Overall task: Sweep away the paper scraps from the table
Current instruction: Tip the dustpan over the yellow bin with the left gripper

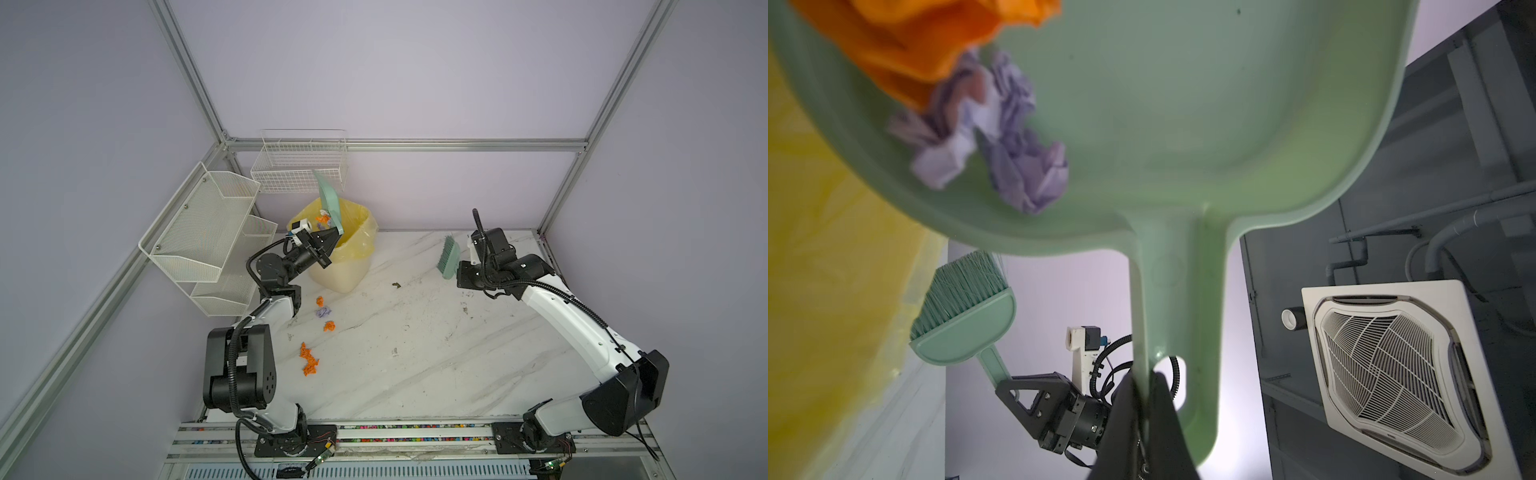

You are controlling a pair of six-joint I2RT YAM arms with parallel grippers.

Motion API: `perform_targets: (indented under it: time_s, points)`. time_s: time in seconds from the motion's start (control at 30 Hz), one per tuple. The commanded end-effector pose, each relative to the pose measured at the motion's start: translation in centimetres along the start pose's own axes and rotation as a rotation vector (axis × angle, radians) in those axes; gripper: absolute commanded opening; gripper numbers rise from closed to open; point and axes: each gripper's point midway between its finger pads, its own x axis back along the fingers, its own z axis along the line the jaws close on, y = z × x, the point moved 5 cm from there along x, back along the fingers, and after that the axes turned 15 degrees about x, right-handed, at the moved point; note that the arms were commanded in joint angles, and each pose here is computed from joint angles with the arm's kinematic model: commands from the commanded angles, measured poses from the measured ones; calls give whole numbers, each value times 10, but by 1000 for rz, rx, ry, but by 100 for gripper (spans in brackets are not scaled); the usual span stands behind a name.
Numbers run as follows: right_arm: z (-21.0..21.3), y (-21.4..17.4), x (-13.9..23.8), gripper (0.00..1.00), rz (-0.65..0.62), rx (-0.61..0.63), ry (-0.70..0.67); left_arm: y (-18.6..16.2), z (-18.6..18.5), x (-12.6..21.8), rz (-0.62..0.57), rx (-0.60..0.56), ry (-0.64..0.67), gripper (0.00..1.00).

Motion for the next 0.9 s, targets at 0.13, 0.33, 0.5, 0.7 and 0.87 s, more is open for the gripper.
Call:
perform_targets:
  time_s: [0.13, 0.33, 0.5, 0.7, 0.87]
  points:
    - [3, 17, 20, 0, -64, -16, 25, -20, -13, 9, 63, 226, -155, 0]
    - [4, 22, 22, 0, -73, -18, 26, -26, -7, 7, 68, 249, -155, 0]
    - [4, 24, 24, 0, -73, -18, 23, -27, 1, 4, 75, 259, -138, 0]
    - [3, 22, 25, 0, -74, -17, 17, -30, 1, 1, 97, 243, -122, 0]
    - [3, 22, 27, 0, -78, -15, 14, -35, -3, -2, 123, 203, -98, 0]
